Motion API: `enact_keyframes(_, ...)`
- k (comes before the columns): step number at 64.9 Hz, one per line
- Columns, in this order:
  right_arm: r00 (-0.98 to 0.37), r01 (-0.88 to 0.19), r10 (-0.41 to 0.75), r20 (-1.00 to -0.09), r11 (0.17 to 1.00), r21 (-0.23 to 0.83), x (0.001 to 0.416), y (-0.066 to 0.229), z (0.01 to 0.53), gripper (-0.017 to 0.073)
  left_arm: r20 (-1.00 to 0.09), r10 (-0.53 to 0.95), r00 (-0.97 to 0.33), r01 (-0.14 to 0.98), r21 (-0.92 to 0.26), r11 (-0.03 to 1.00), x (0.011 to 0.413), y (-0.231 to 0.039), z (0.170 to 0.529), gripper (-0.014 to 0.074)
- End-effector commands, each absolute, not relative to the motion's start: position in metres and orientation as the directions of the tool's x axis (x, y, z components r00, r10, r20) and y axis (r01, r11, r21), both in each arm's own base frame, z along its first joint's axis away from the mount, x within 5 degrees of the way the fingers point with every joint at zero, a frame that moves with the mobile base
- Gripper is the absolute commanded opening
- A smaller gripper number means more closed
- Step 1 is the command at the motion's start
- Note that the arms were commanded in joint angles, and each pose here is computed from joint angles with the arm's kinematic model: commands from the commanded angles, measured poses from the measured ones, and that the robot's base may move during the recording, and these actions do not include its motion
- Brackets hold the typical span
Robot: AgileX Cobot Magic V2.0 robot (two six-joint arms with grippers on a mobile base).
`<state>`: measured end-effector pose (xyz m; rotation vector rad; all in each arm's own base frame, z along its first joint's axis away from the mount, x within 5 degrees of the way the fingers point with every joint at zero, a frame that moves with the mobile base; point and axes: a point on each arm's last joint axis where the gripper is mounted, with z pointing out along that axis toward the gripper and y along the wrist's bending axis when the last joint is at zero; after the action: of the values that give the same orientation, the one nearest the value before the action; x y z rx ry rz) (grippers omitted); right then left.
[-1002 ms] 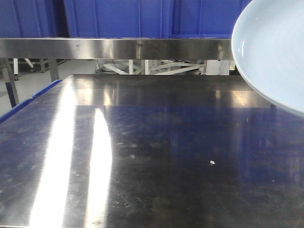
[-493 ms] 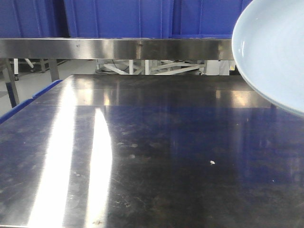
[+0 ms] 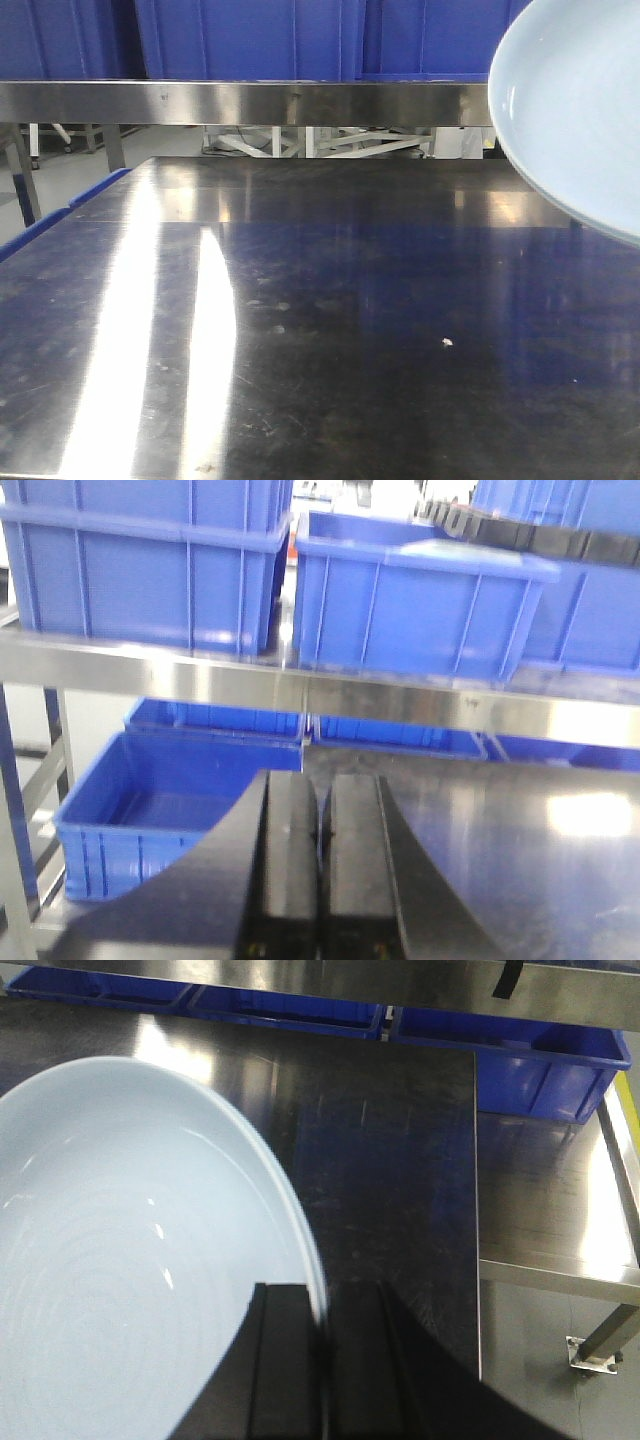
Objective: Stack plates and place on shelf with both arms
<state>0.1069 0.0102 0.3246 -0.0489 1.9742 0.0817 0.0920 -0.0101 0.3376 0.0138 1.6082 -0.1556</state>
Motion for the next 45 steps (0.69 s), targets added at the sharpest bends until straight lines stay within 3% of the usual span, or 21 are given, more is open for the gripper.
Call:
enact_keyframes(1, -0.281, -0.078, 0.01, -0.96, 0.996, 0.033, 0.1092, 0.0102, 0.3424, 0.005, -0.992, -0.109, 0.062, 0.107, -0.102, 0.989, 0.09, -0.0091, 0.3547, 0.0099)
enact_keyframes(45, -0.282, -0.078, 0.009, -0.959, 0.996, 0.033, 0.1091, 0.0102, 0.3422, 0.005, -0.992, -0.109, 0.06, 0.107, -0.102, 0.989, 0.0902, -0.0091, 0.3545, 0.0099)
